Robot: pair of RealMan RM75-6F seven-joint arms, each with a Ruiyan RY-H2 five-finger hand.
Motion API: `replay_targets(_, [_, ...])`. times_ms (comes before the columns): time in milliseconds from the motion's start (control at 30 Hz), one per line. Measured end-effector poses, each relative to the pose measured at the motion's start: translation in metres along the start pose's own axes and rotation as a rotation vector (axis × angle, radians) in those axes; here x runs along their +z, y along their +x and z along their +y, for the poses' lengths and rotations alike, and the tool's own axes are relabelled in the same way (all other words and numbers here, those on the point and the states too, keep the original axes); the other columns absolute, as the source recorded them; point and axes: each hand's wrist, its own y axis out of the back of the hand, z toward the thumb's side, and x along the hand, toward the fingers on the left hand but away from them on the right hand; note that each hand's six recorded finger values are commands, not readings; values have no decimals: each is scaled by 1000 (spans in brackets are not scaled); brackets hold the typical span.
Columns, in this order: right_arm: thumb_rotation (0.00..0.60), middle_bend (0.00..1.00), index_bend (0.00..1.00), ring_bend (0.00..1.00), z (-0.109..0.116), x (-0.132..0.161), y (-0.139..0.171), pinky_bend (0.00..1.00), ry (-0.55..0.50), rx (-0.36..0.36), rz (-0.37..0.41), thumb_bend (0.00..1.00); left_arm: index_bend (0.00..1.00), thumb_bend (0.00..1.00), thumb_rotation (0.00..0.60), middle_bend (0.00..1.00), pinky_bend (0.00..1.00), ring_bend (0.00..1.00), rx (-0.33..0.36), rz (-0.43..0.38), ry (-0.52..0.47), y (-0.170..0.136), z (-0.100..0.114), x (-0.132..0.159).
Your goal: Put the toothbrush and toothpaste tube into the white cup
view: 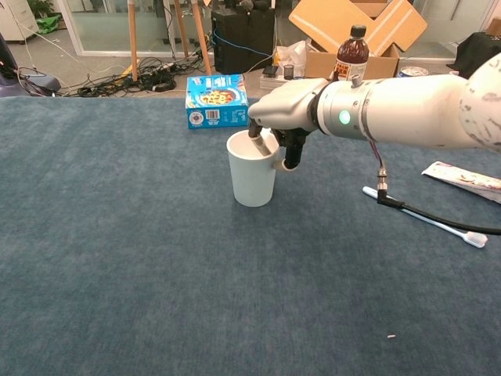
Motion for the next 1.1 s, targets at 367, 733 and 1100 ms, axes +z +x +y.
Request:
replay_targets(367, [600, 1000, 632, 1000, 0, -2, 2, 1000, 12, -10, -9, 305, 828, 0, 600, 537, 385, 434, 0, 0, 1, -1, 0, 0])
replay_targets(733, [600, 1000, 636, 1000, 5, -9, 12, 1000, 29, -26, -19, 319, 826, 0, 600, 537, 385, 434, -3, 2, 7, -1, -2, 0])
replay_targets(1100, [600, 1000, 645, 1000, 13, -22, 45, 1000, 91, -55, -24, 321, 825, 0, 600, 537, 385, 434, -8, 6, 18, 0, -4, 0])
